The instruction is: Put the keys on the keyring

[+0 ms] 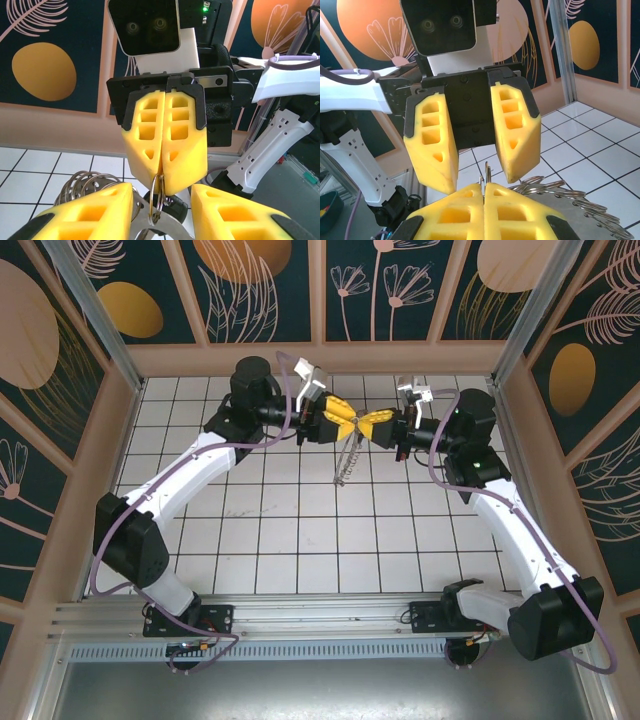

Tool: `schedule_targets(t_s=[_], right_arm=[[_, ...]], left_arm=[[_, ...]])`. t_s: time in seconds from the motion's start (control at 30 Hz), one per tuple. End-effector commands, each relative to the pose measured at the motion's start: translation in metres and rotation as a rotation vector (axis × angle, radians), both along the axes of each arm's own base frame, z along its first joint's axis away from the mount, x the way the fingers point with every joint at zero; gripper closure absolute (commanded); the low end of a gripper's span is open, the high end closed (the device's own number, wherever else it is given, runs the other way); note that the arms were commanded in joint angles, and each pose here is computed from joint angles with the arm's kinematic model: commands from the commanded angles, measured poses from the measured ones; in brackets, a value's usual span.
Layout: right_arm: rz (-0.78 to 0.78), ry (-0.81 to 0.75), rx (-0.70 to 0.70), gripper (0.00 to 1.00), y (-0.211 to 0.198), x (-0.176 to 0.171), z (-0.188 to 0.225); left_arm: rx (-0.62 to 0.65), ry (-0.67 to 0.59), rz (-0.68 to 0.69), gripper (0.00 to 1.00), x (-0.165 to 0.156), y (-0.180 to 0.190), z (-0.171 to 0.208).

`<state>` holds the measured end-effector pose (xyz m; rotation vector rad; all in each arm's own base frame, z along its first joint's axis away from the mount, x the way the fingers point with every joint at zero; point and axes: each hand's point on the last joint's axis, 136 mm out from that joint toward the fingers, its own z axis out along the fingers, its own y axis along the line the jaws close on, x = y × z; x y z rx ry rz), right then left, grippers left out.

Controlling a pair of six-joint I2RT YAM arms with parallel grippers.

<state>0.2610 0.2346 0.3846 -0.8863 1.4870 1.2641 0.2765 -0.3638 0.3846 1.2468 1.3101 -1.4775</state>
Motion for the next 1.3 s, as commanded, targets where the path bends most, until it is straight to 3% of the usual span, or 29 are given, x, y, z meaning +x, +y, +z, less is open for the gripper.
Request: schedule_targets(t_s=[0.0,0.2,0.37,0.47,0.6,0.93,1.27], right_arm=[[0.021,-0.09,0.029,1.0,0.0,-0.006,0.023],[0.018,-0.088,0.03,1.0,0.0,-0.005,0.023],[0.014,-0.086,0.029,1.0,0.0,-0.004,0.022],[-0.01,-0.075,0.028,0.97,-0.002,0.0,0.021],[-0.055,-0.065,0.045,0.76,-0.013,0.002,0.022],[-0.069,-0.047,0.126,0.59,-0.027,-0.011,0.02],[-0.024,-0.026,0.137,0.54,-0.01,-0.014,0.015]], left_arm=[[-0.02,-0.024,-0.038,0.65,-0.004,-0.004,0.007],[-0.021,-0.025,-0.047,0.7,-0.006,-0.009,0.005],[-0.027,-0.027,-0.045,1.0,-0.006,-0.01,0.006],[-0.052,-0.026,-0.02,1.0,-0.005,-0.01,0.01],[-0.087,-0.033,0.038,1.0,-0.003,-0.006,0.015],[-0.143,-0.041,0.068,1.0,-0.011,0.003,0.028],[-0.159,-0.037,0.075,1.0,-0.012,0.004,0.03]])
